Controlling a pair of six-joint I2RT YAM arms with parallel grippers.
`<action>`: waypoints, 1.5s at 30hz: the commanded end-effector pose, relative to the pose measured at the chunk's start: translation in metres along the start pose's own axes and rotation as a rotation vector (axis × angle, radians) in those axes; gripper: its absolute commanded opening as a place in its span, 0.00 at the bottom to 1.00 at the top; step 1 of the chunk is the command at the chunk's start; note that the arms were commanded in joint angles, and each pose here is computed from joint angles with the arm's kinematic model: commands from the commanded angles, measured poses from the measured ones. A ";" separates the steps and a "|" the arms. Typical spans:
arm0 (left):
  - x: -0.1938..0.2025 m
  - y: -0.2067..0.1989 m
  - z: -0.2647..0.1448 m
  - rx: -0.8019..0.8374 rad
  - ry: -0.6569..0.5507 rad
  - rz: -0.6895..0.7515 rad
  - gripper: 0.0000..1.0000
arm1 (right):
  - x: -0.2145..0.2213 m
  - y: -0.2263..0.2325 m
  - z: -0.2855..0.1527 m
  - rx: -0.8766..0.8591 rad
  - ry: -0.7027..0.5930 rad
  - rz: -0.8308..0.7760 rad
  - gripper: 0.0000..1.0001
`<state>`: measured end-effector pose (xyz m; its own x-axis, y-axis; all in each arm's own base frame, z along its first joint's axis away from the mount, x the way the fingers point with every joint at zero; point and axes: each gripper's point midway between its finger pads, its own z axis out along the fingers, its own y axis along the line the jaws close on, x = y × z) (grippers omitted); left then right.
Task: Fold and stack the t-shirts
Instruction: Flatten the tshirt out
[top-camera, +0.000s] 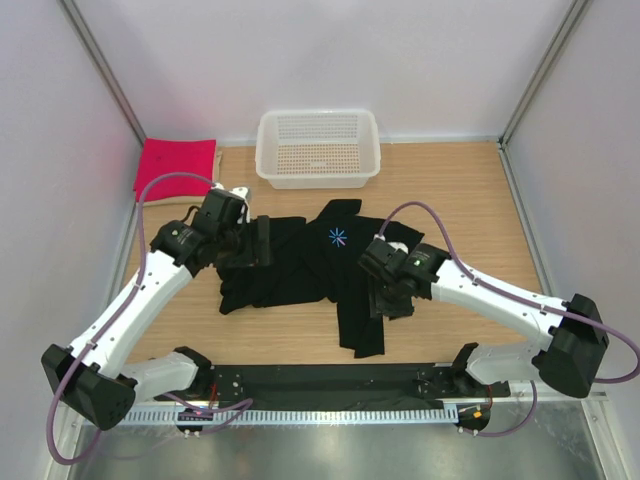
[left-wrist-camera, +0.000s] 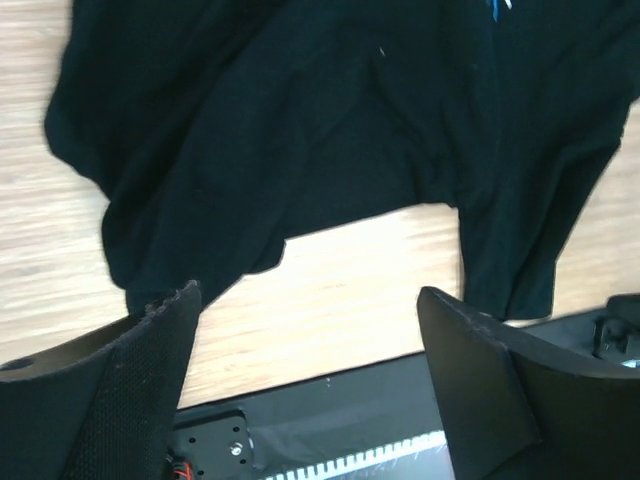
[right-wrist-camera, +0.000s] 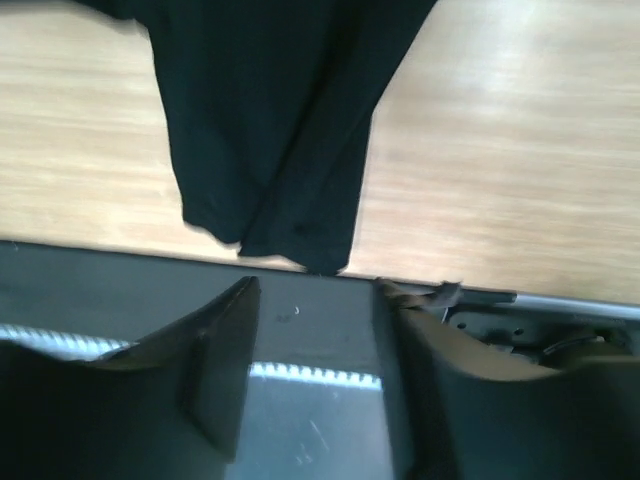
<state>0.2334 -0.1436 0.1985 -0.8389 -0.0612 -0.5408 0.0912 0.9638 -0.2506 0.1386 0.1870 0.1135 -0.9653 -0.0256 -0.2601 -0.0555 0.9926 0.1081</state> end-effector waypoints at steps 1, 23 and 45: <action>0.004 -0.013 -0.004 0.096 0.016 0.030 0.77 | 0.022 0.030 -0.005 -0.200 0.077 0.105 0.37; 0.061 0.016 -0.001 -0.027 0.174 -0.310 0.68 | 0.063 0.048 0.060 -0.298 0.107 0.294 0.35; 0.064 0.009 -0.013 0.067 0.204 -0.315 0.84 | -0.012 -0.011 0.033 -0.091 -0.099 0.356 0.01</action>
<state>0.1754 -0.1326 0.1652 -0.9140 -0.3136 -0.2576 -0.1885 0.8902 -0.4147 0.1303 0.1950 0.0453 -0.9331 0.3221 -0.1598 0.2667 0.9181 0.2932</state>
